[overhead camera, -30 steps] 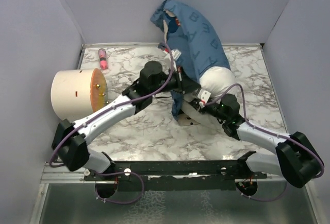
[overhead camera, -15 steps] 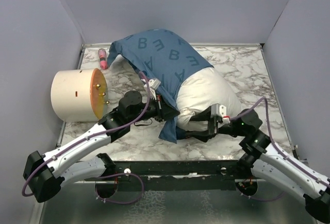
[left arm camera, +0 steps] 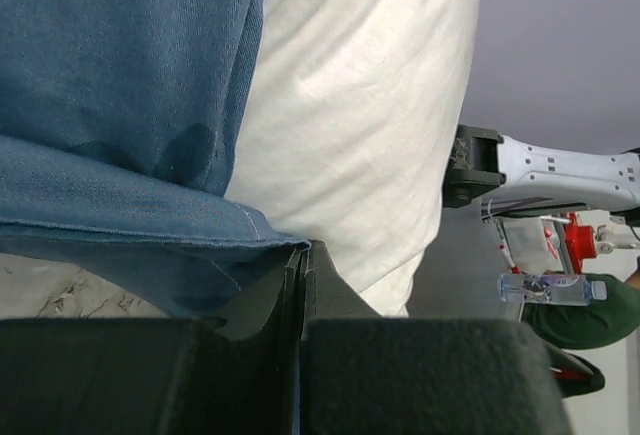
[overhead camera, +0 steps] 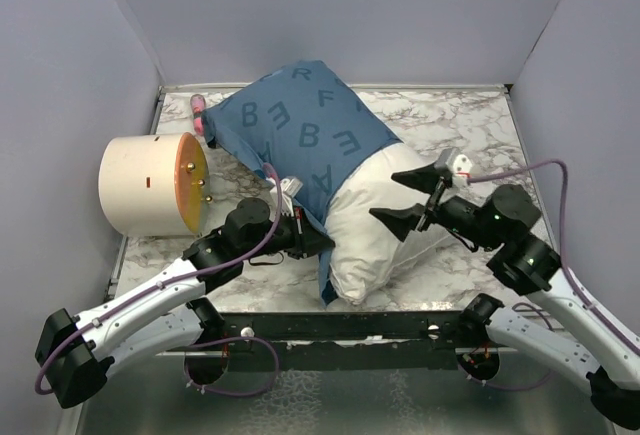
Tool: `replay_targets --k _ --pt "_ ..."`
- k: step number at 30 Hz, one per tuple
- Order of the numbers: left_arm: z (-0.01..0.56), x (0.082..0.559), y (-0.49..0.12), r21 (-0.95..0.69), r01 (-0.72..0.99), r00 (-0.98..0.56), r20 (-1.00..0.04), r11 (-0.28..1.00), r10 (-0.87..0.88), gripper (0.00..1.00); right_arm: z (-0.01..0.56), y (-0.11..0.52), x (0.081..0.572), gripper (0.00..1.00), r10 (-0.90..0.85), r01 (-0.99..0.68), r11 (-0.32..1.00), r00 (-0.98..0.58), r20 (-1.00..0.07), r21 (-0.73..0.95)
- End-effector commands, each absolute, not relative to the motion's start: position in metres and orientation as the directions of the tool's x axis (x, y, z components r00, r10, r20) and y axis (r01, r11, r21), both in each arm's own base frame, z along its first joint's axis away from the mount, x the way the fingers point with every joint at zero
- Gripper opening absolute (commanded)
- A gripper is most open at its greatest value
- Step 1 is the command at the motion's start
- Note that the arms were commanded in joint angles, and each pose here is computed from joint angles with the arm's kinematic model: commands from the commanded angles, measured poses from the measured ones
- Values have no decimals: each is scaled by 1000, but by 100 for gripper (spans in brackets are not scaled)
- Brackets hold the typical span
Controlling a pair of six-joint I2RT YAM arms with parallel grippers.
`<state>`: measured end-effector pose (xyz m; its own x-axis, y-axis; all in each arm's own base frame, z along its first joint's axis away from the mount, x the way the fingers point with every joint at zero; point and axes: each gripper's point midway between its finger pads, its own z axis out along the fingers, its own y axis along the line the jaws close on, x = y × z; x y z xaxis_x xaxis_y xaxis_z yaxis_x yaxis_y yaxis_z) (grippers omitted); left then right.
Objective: Put the pillow into the pillowcase
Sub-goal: Stuff the pillow into the pillowcase.
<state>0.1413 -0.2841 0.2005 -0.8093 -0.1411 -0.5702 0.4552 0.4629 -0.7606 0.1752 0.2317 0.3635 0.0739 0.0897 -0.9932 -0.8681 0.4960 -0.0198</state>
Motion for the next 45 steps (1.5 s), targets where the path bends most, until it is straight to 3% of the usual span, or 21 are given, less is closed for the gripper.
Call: replay_targets --k 1,2,7,9,15,26,37,45 --pt "210 134 -287 -771 477 -809 -573 422 -133 0 285 214 197 98 -66 -761 643 -157 -985 78" --pt "207 133 -286 -766 475 -812 -572 433 -121 3 276 214 196 100 -72 -761 642 -177 -982 90" --pt "208 133 -262 -662 497 -783 -620 561 -39 39 233 210 202 100 -129 -722 683 -266 -955 109" --pt "222 137 -244 -578 513 -747 -665 635 -2 47 221 208 208 100 -154 -699 708 -292 -944 101" --pt "274 164 -218 -392 519 -644 -763 760 47 48 206 208 218 100 -164 -667 739 -315 -935 95" --pt "272 234 -254 -176 545 -496 -856 819 146 49 202 206 220 100 -147 -648 755 -325 -934 107" --pt "249 242 -276 -97 558 -488 -841 824 231 57 194 208 222 99 -155 -643 757 -348 -925 115" --pt "231 251 -250 50 475 -515 -794 878 324 46 191 208 225 97 -161 -633 766 -359 -920 113"
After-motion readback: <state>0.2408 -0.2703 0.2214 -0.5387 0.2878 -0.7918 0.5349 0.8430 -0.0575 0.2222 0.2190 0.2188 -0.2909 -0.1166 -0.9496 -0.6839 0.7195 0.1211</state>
